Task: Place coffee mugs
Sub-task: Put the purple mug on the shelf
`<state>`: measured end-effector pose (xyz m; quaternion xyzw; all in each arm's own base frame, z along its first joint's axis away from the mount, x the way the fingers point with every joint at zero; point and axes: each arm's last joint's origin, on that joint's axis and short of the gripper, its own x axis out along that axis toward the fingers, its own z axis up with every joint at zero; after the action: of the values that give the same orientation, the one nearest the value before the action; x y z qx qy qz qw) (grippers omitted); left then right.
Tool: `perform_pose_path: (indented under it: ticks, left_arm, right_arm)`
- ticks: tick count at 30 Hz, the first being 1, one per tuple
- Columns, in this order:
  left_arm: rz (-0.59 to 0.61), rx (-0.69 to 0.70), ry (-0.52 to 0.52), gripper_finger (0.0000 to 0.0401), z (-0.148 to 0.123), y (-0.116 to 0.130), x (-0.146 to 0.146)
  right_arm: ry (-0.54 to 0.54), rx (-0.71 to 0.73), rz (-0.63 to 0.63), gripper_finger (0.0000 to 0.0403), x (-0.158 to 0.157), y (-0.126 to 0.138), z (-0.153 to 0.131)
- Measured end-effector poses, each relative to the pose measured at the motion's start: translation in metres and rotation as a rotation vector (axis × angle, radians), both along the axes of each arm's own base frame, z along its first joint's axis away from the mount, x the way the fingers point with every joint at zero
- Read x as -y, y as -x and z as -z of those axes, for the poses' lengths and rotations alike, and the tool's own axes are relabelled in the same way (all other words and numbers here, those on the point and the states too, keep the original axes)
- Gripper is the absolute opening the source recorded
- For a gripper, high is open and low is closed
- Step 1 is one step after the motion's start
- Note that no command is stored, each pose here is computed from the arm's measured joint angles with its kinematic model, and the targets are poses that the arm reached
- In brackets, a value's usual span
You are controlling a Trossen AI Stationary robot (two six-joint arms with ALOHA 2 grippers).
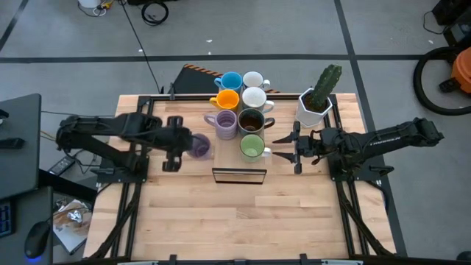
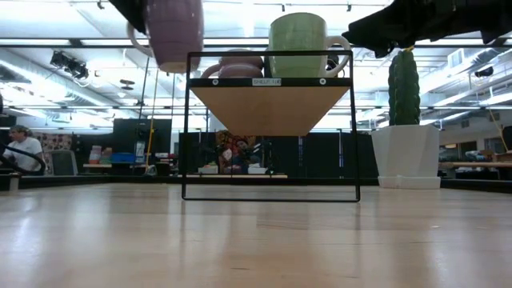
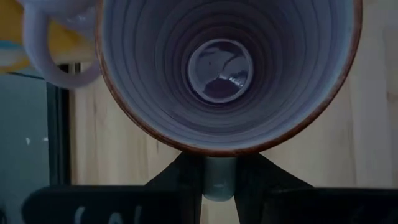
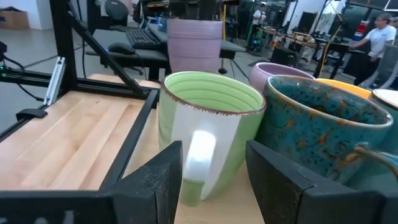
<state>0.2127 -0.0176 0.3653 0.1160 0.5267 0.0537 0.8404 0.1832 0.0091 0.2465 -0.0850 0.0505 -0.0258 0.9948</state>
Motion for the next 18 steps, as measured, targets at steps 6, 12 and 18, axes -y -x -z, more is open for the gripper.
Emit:
perform_pose_path:
  ticks: [6, 12, 18]
  left_arm:
    - [0.067, -0.038, 0.021, 0.0062, -0.005, -0.019, -0.019]
    - [0.117, -0.05, 0.068, 0.0062, -0.007, -0.036, -0.033]
    - [0.144, -0.079, 0.095, 0.0062, -0.001, -0.056, -0.041]
  right_arm:
    - [0.0, 0.0, 0.001, 0.0181, 0.0, 0.0, 0.0]
    - [-0.001, 0.0, 0.001, 0.0181, 0.0, 0.0, 0.0]
    - [-0.01, -0.013, 0.002, 0.0181, 0.0, 0.0, 0.001]
